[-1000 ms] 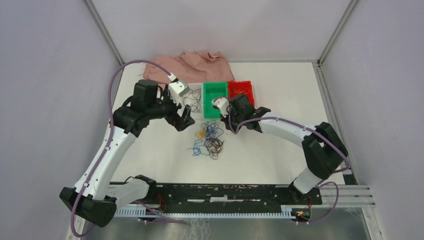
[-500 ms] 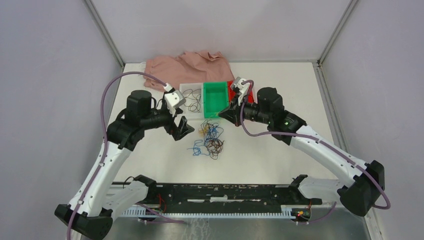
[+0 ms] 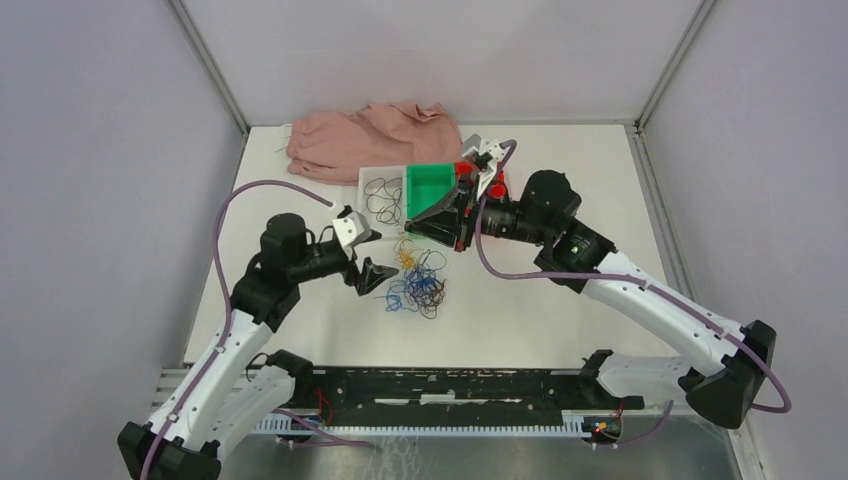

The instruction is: Untangle the cables

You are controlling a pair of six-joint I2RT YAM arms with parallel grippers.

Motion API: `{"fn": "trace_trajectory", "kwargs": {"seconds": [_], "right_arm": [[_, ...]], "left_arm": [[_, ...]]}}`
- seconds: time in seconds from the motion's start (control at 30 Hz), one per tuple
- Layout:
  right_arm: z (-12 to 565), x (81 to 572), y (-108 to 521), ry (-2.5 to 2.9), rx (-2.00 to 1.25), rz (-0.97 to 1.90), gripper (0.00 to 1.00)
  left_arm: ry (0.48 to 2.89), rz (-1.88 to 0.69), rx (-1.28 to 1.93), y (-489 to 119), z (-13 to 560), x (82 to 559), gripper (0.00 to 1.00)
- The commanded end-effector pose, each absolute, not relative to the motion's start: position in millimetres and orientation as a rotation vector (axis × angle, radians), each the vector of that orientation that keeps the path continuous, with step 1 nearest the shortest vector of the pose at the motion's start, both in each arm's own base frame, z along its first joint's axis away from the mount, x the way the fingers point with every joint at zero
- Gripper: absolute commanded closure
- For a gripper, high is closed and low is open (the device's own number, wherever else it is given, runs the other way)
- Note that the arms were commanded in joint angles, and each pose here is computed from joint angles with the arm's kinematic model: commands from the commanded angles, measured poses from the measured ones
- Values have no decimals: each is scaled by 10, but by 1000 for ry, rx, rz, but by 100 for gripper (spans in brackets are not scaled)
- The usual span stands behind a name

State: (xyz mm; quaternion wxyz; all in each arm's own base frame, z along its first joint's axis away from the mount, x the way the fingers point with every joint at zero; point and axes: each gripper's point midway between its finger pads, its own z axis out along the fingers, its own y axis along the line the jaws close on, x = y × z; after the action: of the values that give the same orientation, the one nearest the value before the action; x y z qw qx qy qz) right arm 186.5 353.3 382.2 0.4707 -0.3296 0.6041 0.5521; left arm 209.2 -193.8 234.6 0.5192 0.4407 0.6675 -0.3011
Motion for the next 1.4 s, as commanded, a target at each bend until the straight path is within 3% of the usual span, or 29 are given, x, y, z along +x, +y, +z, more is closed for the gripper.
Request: {"fn": "trace_trajectory", "kwargs": {"seconds": [0.0, 0.2, 0.37, 0.5, 0.6, 0.67, 0.73, 0.9, 1.37], "right_arm": [[4372, 1692, 3609, 1329, -767, 1505, 100], [4404, 1623, 3704, 1364, -767, 1545, 99], [4410, 1580, 3752, 1383, -775, 1557, 100], [4387, 1551, 3797, 1406, -797, 1547, 99], [4324, 1538, 3780, 1433, -810, 1518, 99], [4280, 1550, 3734, 1447, -798, 1489, 90], [4235, 1580, 3654, 1453, -773, 1440, 70], [4077, 1733, 3349, 1442, -660, 1261, 44], [3143, 1988, 2955, 1570, -693, 891, 30]], "left_arm": [[1344, -750, 1031, -2110, 2807, 2131, 14], [1342, -800, 1036, -2171, 2824, 2093, 22], [1353, -887, 1095, -2251, 2773, 1998, 53], [1386, -982, 1161, -2308, 2705, 1886, 62], [1392, -987, 1191, -2312, 2716, 1868, 86], [1378, -945, 1173, -2290, 2815, 1909, 96], [1333, -915, 1158, -2275, 3004, 1906, 97], [1277, -926, 1130, -2260, 3446, 1812, 97], [1170, -926, 1102, -2194, 4043, 1591, 97]]}}
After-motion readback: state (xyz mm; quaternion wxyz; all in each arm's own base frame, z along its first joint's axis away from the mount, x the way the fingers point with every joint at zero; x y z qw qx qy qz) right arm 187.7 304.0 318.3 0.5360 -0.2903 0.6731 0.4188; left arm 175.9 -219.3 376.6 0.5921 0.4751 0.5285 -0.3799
